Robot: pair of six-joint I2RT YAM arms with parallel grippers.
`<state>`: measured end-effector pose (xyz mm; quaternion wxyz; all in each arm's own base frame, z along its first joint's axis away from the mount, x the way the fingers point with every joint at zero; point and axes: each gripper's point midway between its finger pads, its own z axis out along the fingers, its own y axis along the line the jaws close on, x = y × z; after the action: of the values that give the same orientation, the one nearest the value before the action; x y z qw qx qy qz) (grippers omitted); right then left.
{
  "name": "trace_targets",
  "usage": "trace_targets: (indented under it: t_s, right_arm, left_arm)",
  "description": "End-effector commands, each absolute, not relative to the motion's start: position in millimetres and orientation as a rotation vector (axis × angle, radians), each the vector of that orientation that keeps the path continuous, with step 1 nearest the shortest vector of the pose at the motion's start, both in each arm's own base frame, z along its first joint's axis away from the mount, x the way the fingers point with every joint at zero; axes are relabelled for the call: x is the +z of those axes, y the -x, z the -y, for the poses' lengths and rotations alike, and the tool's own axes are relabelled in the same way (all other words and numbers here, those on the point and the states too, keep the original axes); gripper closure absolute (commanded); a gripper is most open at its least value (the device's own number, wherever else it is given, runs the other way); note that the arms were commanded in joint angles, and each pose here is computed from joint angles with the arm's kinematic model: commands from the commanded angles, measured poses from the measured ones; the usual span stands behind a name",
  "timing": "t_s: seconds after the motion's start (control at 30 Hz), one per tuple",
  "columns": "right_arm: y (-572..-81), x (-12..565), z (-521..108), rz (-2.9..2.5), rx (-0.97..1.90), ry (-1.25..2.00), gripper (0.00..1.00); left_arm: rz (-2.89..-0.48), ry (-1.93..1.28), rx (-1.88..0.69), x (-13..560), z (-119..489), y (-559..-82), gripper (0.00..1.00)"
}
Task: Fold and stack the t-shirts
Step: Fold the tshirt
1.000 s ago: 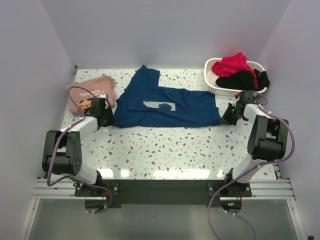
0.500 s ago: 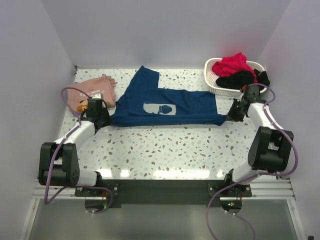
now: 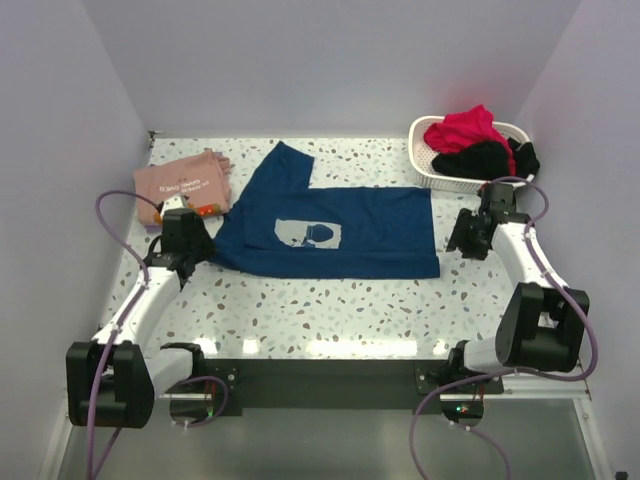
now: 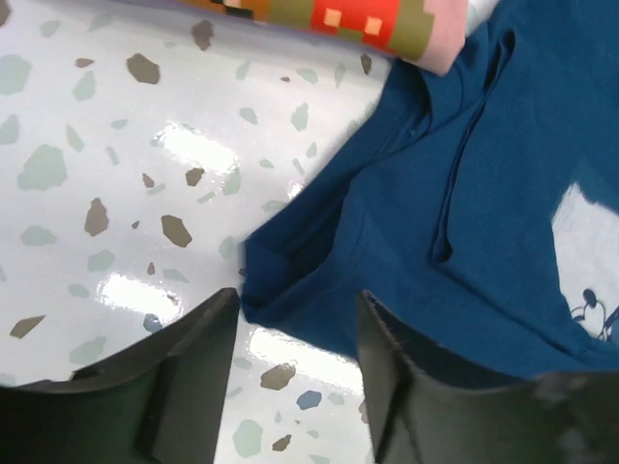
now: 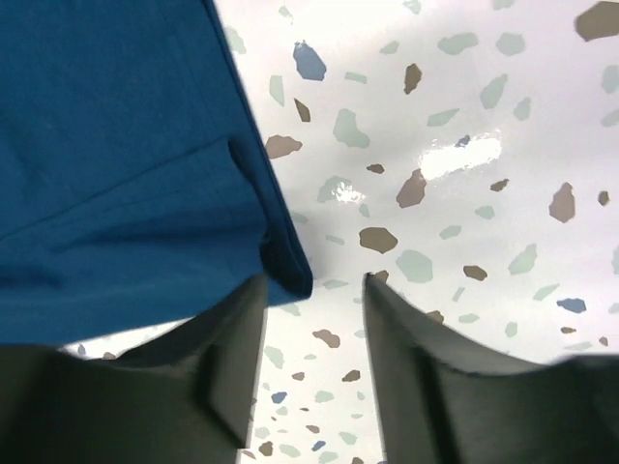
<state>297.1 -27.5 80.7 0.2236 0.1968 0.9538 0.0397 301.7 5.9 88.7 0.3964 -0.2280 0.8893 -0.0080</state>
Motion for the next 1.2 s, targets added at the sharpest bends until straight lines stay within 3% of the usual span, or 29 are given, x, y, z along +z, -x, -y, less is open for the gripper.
trace_targets:
  t_s: [0.0, 0.07, 0.37, 0.63, 1.17]
  right_arm:
    - [-301.0, 98.9, 37.2, -2.573, 0.034, -0.523, 0.46]
    - [-307.4, 100.7, 37.8, -2.561, 0.035, -0.519, 0.44]
    - [-332.8, 74.8, -4.8, -2.610, 0.144, -0.413, 0.46]
    - [-346.4, 46.8, -24.7, -2.649, 0.208, -0.403, 0.55]
    - [-368.2, 25.0, -18.6, -2.662, 0.161, -0.357, 0.63]
  left_arm:
    - [-2.161, 0.651, 0.050, 113.6, -23.5, -305.1, 0.41]
    - [-2.153, 0.648, 0.046, 118.0, -23.3, -308.3, 0.32]
    - [-2.183, 0.566, -0.134, 107.9, 6.6, -331.6, 0.19]
    - [-2.230, 0.488, -0.234, 87.2, 45.6, -333.3, 0.00]
    - [-2.320, 0.485, -0.264, 38.2, 56.5, -301.0, 0.00]
